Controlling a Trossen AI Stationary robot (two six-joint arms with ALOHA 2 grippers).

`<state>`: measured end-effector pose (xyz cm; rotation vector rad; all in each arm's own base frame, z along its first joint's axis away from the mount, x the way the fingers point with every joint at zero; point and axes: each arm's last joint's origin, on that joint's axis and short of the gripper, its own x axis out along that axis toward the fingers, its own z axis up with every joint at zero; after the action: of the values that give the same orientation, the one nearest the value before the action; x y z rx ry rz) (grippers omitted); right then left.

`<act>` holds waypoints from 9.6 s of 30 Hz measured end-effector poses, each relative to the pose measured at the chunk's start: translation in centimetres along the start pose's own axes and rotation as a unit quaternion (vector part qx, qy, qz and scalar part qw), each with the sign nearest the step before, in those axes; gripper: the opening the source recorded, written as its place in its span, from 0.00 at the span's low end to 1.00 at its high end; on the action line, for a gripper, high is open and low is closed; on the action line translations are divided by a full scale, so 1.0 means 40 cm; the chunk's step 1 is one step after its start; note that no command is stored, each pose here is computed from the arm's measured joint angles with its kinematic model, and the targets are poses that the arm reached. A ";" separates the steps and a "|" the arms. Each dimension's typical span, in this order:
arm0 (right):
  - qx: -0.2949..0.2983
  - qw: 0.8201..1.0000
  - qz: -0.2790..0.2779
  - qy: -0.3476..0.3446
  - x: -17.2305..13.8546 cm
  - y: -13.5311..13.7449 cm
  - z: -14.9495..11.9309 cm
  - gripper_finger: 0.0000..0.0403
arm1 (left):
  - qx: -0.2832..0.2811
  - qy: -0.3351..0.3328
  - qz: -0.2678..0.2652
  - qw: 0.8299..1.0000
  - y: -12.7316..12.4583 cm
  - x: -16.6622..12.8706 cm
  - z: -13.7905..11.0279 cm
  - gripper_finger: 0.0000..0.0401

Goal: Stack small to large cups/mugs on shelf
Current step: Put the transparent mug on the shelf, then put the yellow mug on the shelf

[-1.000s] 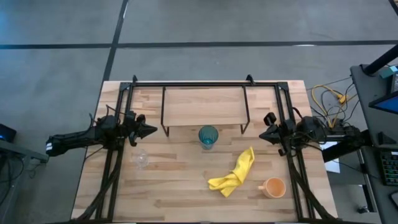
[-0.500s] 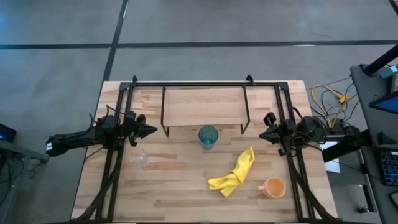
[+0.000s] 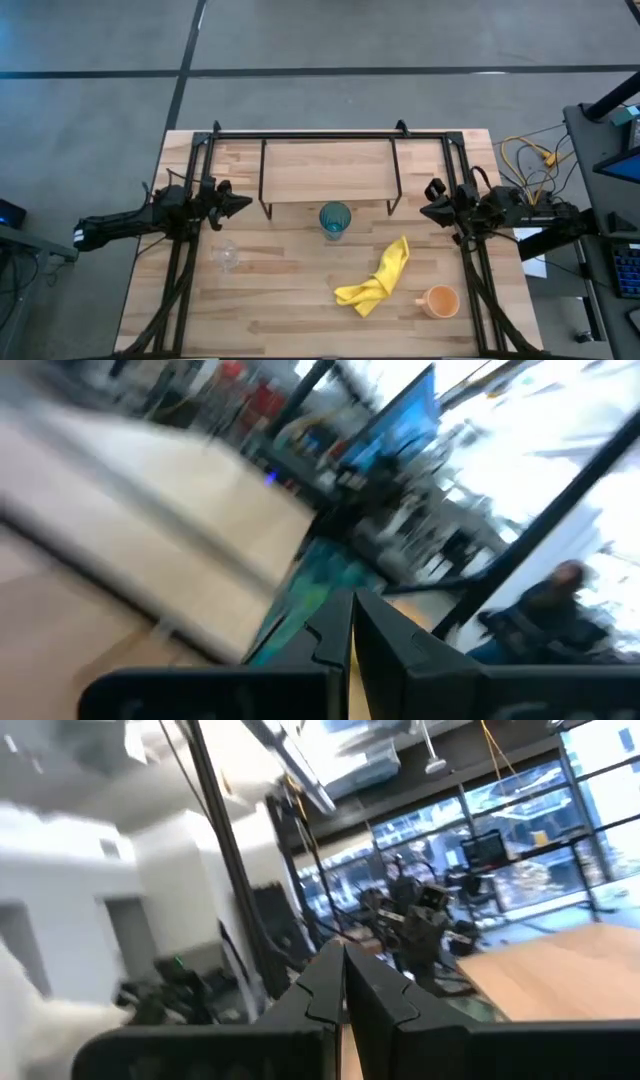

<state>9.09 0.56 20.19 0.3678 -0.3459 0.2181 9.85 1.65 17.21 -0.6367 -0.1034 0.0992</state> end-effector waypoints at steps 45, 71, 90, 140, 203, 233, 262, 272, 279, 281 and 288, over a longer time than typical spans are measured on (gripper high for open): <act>0.001 0.968 -0.100 0.232 0.413 0.129 0.451 0.02 | 0.011 0.343 0.146 0.928 -0.286 0.106 0.373 0.00; 0.048 0.898 -0.173 0.403 0.594 0.017 0.239 0.02 | 0.031 0.663 0.256 0.702 -0.180 0.078 0.225 0.00; 0.051 0.892 -0.175 0.415 0.602 0.026 0.264 0.02 | -0.016 0.672 0.269 0.690 -0.094 0.104 0.107 0.23; 0.050 0.885 -0.181 0.427 0.594 0.024 0.256 0.02 | 0.046 0.670 0.233 0.704 -0.142 0.178 0.098 0.00; 0.055 0.867 -0.198 0.454 0.579 0.021 0.246 0.02 | 0.210 0.609 0.319 0.695 -0.100 0.537 0.483 0.02; 0.069 0.829 -0.225 0.507 0.565 0.008 0.215 0.06 | 0.273 0.479 0.317 0.772 -0.215 0.524 0.605 0.15; 0.468 0.418 -0.567 0.534 0.429 0.286 0.026 0.23 | 0.302 0.364 0.295 0.830 -0.352 0.393 0.722 0.15; 0.454 0.321 -0.685 0.472 0.411 0.332 -0.092 0.23 | 0.342 0.373 0.277 0.817 -0.358 0.382 0.725 0.15; 0.445 0.253 -0.717 0.473 0.411 0.351 -0.161 0.23 | 0.350 0.377 0.273 0.813 -0.357 0.382 0.725 0.15; 0.438 0.244 -0.723 0.475 0.411 0.351 -0.180 0.23 | 0.355 0.378 0.271 0.811 -0.357 0.382 0.725 0.15; 0.413 0.234 -0.745 0.468 0.408 0.342 -0.228 0.23 | 0.368 0.383 0.265 0.805 -0.357 0.381 0.725 0.15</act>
<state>23.04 18.91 22.46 1.3657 1.5594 -1.4160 22.15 9.14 49.91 0.1339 0.8808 0.3934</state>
